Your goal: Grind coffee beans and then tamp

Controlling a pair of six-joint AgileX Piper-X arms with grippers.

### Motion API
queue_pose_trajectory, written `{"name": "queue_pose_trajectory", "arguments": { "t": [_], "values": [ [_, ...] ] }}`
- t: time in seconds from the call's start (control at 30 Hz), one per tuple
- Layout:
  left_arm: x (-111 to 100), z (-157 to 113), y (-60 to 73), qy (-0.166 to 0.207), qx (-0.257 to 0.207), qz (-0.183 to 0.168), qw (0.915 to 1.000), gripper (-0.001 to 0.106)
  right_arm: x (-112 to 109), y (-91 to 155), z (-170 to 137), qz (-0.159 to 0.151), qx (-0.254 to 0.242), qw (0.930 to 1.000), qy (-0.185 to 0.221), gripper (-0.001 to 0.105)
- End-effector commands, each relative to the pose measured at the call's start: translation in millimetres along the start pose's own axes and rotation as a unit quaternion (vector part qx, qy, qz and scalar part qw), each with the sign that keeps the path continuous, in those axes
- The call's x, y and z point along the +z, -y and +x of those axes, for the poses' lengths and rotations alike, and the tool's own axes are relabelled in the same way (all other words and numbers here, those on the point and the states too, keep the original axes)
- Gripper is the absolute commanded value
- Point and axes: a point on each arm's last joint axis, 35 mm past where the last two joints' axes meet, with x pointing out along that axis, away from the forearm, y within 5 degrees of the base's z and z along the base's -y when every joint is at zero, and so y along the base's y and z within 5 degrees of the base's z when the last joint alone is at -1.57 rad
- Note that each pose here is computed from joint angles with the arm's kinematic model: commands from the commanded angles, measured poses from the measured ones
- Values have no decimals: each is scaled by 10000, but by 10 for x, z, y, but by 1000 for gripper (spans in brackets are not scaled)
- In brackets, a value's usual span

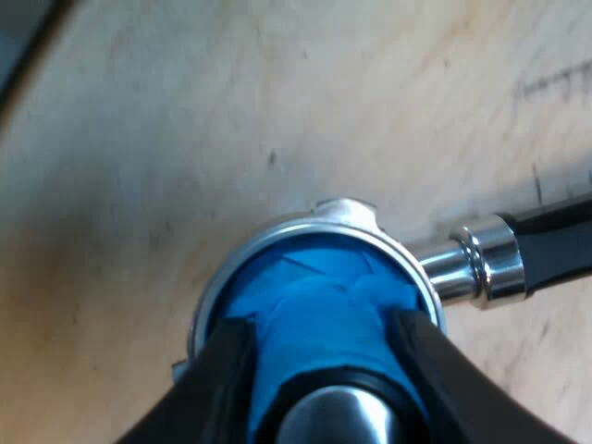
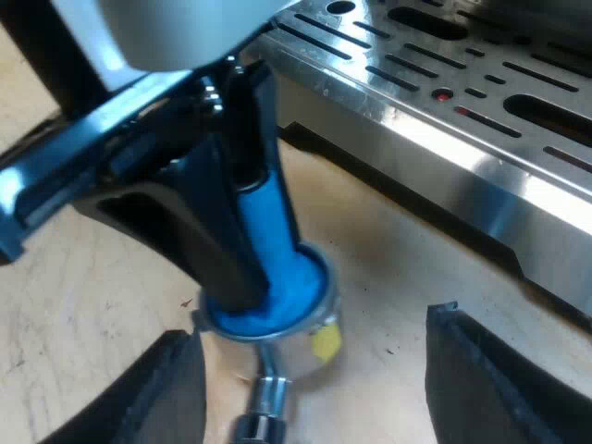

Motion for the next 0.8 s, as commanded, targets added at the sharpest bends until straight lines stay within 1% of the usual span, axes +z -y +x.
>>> {"name": "queue_pose_trajectory", "arguments": {
  "t": [0.03, 0.2, 0.4, 0.43, 0.47, 0.63, 0.8],
  "values": [
    [-46, -58, 21, -68, 85, -72, 9999, 0, 38, 5, -10, -3, 2, 9999, 136, 54],
    [-26, -197, 53, 180, 65, -56, 9998, 0, 38, 5, -10, 15, 2, 9999, 136, 54],
    [-25, -201, 54, 188, 64, -55, 9998, 0, 38, 5, -10, 15, 2, 9999, 136, 54],
    [-25, -201, 54, 188, 64, -55, 9998, 0, 38, 5, -10, 52, 3, 9999, 136, 54],
    [-25, -201, 54, 188, 64, -81, 9998, 0, 38, 5, -10, 98, 3, 9999, 136, 54],
    [-25, -201, 54, 189, 61, -229, 9995, 0, 38, 5, -10, 98, 3, 9999, 136, 54],
    [-55, -234, 59, 101, 70, -261, 9996, 0, 38, 5, -10, 98, 3, 9999, 136, 54]
  ]
}}
